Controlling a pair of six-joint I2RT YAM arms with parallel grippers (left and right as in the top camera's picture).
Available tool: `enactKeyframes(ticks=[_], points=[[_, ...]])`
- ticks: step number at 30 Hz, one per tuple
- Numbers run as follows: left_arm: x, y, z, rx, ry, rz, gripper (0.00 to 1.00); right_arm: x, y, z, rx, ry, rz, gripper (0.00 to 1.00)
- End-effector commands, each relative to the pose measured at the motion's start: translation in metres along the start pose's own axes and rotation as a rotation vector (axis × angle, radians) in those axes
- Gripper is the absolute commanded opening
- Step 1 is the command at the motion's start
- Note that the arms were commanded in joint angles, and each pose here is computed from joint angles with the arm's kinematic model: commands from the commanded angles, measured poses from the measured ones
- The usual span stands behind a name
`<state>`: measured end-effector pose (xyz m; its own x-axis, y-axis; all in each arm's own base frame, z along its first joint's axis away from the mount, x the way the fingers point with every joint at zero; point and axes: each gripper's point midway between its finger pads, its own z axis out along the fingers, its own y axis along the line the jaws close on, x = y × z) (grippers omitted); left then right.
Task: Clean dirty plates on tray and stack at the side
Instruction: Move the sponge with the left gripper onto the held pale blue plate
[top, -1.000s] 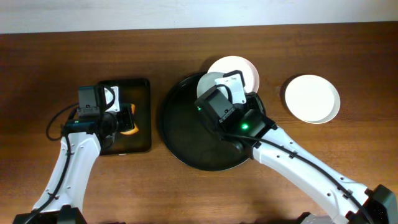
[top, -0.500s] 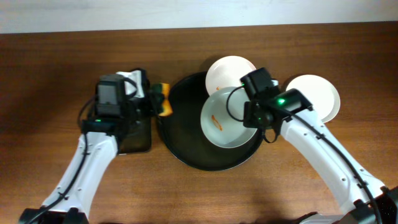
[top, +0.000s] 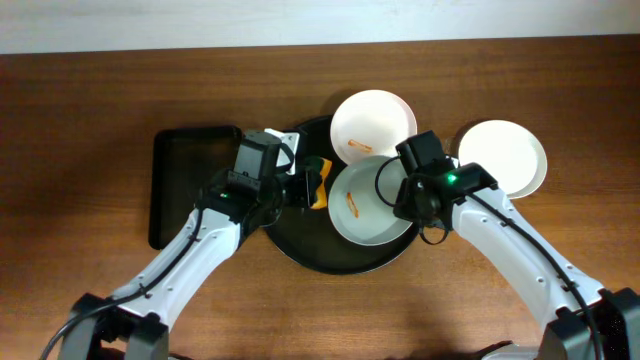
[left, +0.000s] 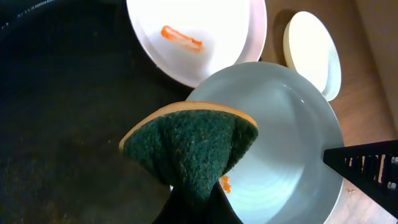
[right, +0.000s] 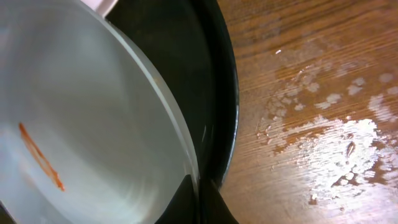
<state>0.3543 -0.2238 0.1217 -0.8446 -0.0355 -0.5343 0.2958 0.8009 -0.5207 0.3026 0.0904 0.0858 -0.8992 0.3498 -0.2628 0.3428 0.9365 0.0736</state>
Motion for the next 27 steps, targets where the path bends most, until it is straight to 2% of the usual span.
enactKeyframes(ticks=[1,4,8,15,21,27], points=[[0.007,-0.011,0.011,0.017,0.024,0.015,0.00,0.017,0.001,0.011,-0.046,0.041,0.016,0.04],[0.022,-0.019,0.030,0.033,0.065,0.038,0.00,0.034,-0.007,0.026,-0.033,0.080,0.092,0.04],[0.025,-0.027,0.052,0.062,0.059,0.012,0.00,0.042,-0.009,0.027,-0.028,0.112,0.091,0.04],[0.062,-0.035,0.072,0.057,0.160,0.035,0.00,0.048,-0.003,0.026,-0.064,0.148,0.092,0.04],[0.082,-0.021,0.073,-0.031,0.219,0.029,0.00,0.048,-0.003,0.026,-0.063,0.148,0.092,0.04],[0.096,-0.017,0.070,-0.054,0.273,0.017,0.00,0.048,-0.003,0.026,-0.064,0.148,0.092,0.04]])
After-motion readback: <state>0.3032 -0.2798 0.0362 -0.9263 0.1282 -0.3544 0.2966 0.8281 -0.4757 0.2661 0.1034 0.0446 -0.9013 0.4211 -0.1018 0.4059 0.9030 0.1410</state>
